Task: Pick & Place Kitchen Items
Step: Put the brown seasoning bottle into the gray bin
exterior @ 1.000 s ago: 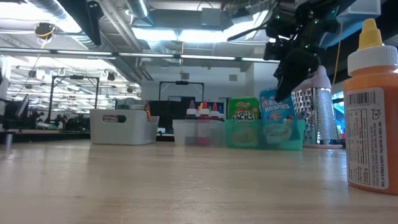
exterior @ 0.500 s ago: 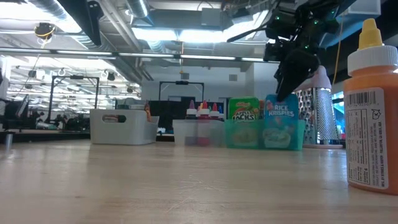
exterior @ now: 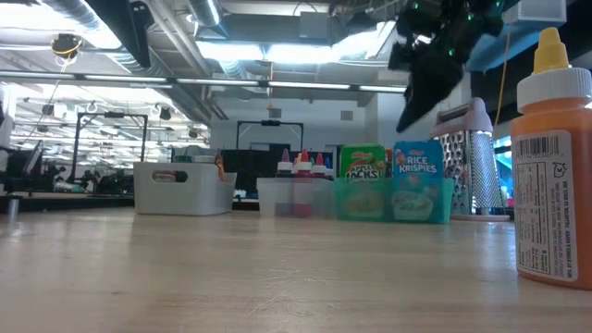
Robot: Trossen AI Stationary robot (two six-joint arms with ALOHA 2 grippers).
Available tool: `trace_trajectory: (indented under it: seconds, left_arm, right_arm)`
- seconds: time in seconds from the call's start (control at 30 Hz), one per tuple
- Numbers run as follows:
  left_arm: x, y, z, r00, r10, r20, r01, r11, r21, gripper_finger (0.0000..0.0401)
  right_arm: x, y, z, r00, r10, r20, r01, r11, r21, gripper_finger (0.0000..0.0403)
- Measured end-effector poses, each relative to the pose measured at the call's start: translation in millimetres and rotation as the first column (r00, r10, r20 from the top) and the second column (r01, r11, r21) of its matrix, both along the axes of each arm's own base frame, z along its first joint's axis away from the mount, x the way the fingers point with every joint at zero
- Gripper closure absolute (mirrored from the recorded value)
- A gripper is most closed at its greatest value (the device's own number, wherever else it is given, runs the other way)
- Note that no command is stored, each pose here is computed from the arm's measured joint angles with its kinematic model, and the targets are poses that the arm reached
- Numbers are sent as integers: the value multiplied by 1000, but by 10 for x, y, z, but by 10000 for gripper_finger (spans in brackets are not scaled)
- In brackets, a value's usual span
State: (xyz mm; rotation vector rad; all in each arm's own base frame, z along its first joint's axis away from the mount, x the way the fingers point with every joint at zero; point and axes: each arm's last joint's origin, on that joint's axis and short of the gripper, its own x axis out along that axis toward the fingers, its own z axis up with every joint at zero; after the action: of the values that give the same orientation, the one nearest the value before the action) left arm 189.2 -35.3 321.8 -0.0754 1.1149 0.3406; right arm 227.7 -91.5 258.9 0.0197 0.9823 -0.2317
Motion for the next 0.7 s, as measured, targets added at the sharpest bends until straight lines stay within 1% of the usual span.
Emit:
trace_trajectory:
  seconds: [0.1,0.13,0.2,0.23,0.3,0.37,0.43,0.47,0.53,0.63,0.7]
  left_arm:
    - [-2,1,0,1000,-6,-2,6,1000,5,103]
    - [-8,4,-1,1000,-23,-13,23,1000,19,103]
    - [-51,12,-9,997,-57,-60,59,998,33,104]
    - [-95,18,-9,995,-54,-87,56,998,21,104]
    - [-182,27,1,992,-24,-121,21,999,-24,103]
    - [-243,24,12,990,-1,-139,-12,996,-91,103]
    - [-285,13,36,991,3,-132,-25,986,-164,103]
    - [-301,5,48,992,6,-125,-31,980,-198,103]
    - [-296,-14,69,995,31,-92,-53,965,-255,104]
    - [-286,-64,96,996,67,-52,-80,943,-323,103]
    - [-301,-110,98,997,46,-62,-65,933,-355,102]
  right_arm:
    - [-21,8,195,999,0,34,1,1000,-14,139]
    - [-25,10,268,999,0,48,1,1000,-20,139]
    - [-38,34,398,997,-1,71,2,1000,-19,139]
    - [-43,51,458,997,4,83,-2,1000,-17,139]
    - [-37,100,573,992,30,125,-30,1000,-1,139]
    - [-19,161,681,981,78,179,-84,996,29,139]
    - [24,222,792,955,130,265,-155,985,77,139]
    - [57,255,847,932,161,325,-203,974,100,139]
    - [137,333,952,858,234,457,-324,938,127,139]
    - [233,474,1116,700,344,625,-509,855,99,139]
    - [284,574,1196,618,380,688,-576,815,68,139]
